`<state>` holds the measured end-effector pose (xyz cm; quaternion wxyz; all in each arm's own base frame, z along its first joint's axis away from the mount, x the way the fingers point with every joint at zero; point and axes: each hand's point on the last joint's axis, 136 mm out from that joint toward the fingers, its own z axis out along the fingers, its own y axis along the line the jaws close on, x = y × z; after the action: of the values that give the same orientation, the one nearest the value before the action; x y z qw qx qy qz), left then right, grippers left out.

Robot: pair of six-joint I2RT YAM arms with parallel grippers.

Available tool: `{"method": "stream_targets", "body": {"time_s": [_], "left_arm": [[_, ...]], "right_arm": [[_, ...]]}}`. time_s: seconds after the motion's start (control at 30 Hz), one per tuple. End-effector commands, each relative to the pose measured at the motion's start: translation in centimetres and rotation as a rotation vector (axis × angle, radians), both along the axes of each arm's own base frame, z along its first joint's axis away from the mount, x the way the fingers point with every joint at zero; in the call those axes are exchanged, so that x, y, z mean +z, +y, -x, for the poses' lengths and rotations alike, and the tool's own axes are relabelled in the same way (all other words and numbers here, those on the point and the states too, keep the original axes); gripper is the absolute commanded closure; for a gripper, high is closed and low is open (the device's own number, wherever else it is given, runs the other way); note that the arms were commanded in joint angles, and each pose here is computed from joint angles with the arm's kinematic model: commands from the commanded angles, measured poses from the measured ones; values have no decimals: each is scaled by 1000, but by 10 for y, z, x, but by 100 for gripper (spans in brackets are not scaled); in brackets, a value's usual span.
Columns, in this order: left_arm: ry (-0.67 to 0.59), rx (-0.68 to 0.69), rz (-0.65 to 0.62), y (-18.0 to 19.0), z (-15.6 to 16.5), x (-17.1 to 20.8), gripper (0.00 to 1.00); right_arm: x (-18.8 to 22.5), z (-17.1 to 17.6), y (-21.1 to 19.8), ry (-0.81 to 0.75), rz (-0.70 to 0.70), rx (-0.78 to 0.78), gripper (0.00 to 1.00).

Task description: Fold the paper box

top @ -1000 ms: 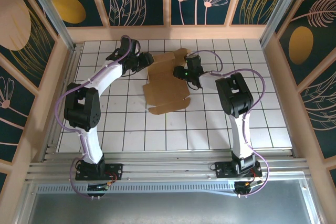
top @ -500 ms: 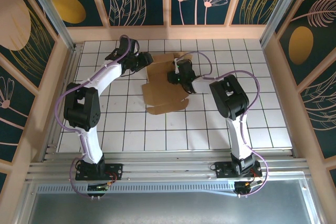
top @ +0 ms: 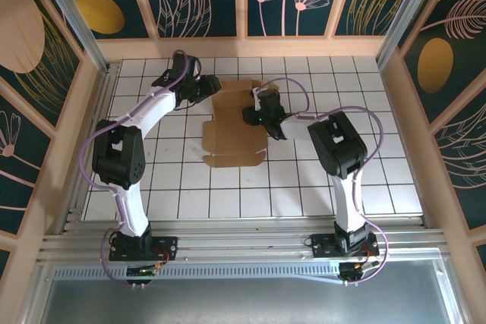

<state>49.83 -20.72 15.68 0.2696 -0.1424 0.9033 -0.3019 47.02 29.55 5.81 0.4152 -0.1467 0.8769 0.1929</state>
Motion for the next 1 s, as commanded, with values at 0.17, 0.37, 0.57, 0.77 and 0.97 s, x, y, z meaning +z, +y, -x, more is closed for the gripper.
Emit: {"method": "stream_targets", "body": {"time_s": [0.17, 0.37, 0.57, 0.77, 0.97], "left_arm": [[14, -35, -3, -9, 3, -7, 50], [14, -35, -2, -8, 5, -6, 52], [15, -35, 4, -9, 5, -5, 51], [11, -33, 5, -9, 5, -2, 51], [24, -43, 12, -11, 6, -7, 52]], "right_arm": [[115, 35, -3, -169, -120, 84, 46], [168, 45, -32, -134, -186, 148, 40], [173, 1, -90, -52, -106, 91, 31], [133, -21, -82, 121, -143, 199, 30], [96, -18, -52, 213, -160, 276, 40]]}}
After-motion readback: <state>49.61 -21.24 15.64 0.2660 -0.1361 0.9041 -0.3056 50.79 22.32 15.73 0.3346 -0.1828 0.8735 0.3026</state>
